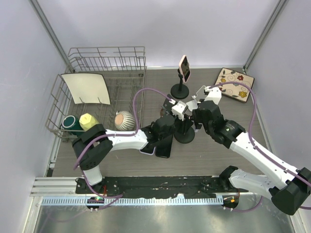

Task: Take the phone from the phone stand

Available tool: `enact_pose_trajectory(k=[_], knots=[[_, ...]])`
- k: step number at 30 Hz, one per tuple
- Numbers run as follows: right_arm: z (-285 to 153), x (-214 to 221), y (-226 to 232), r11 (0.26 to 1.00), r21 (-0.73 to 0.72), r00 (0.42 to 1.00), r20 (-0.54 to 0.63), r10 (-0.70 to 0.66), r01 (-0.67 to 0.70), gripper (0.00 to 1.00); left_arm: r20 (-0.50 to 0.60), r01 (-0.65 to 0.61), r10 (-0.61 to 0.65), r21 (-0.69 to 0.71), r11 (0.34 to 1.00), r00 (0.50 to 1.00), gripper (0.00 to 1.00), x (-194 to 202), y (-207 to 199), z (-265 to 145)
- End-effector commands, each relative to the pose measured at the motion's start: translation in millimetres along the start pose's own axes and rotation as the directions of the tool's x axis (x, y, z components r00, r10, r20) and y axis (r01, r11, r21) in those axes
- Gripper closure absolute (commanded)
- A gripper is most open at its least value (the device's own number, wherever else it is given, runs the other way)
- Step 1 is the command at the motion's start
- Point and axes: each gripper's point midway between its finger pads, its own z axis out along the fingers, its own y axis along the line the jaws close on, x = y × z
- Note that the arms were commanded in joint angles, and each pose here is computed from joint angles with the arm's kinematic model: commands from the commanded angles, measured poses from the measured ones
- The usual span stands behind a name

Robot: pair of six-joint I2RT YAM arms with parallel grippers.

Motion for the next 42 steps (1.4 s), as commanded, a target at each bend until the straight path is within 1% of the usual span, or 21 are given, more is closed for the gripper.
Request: enact_pose_trajectory(k=[1,3,8,16,25,31,34,39,42], knots=[[-27.2,19.9,-50.4,0.979,0.198,0.996,-0.084,-0.039,0.055,0.99,0.099,0.136,-0.114,-0.266,0.954,0.989,1.0,-14.0,80.4,-7.7],[-28.4,12.7,-54.4,0.974,0.226,0.998,-0.057,-0.022,0.034,0.99,0.109,0.145,-0.122,-0.245,0.959,0.987,1.0,-13.0,77.4,-8.6],[-23.9,6.6,-57.3,0.961,0.274,0.999,-0.042,-0.019,0.029,0.99,0.123,0.158,-0.132,-0.23,0.96,0.984,1.0,-14.3,76.1,-11.0],[-23.9,-6.3,-70.2,0.936,0.352,1.0,0.015,-0.012,0.006,0.99,0.134,0.165,-0.135,-0.254,0.953,0.982,1.0,-7.2,80.8,-17.0],[-26.3,-8.0,-89.6,0.903,0.428,0.999,0.018,-0.036,0.025,0.99,0.153,0.17,-0.132,-0.273,0.947,0.979,1.0,-7.3,83.8,-22.3],[-31.7,-10.1,-101.4,0.894,0.448,0.999,0.012,-0.03,0.022,0.99,0.171,0.186,-0.131,-0.359,0.914,0.976,1.0,-6.1,100.4,-30.9],[-34.0,-11.2,-110.4,0.884,0.468,1.0,0.003,-0.029,0.024,0.99,0.172,0.187,-0.129,-0.379,0.906,0.977,1.0,-4.3,104.5,-33.4],[-32.6,-11.0,-122.3,0.869,0.494,1.0,-0.005,-0.018,0.018,0.99,0.179,0.198,-0.139,-0.376,0.905,0.974,1.0,-3.3,104.0,-34.4],[-27.7,-9.6,-120.2,0.873,0.488,1.0,-0.02,-0.023,0.03,0.99,0.187,0.19,-0.128,-0.361,0.913,0.974,1.0,-5.0,98.8,-35.1]])
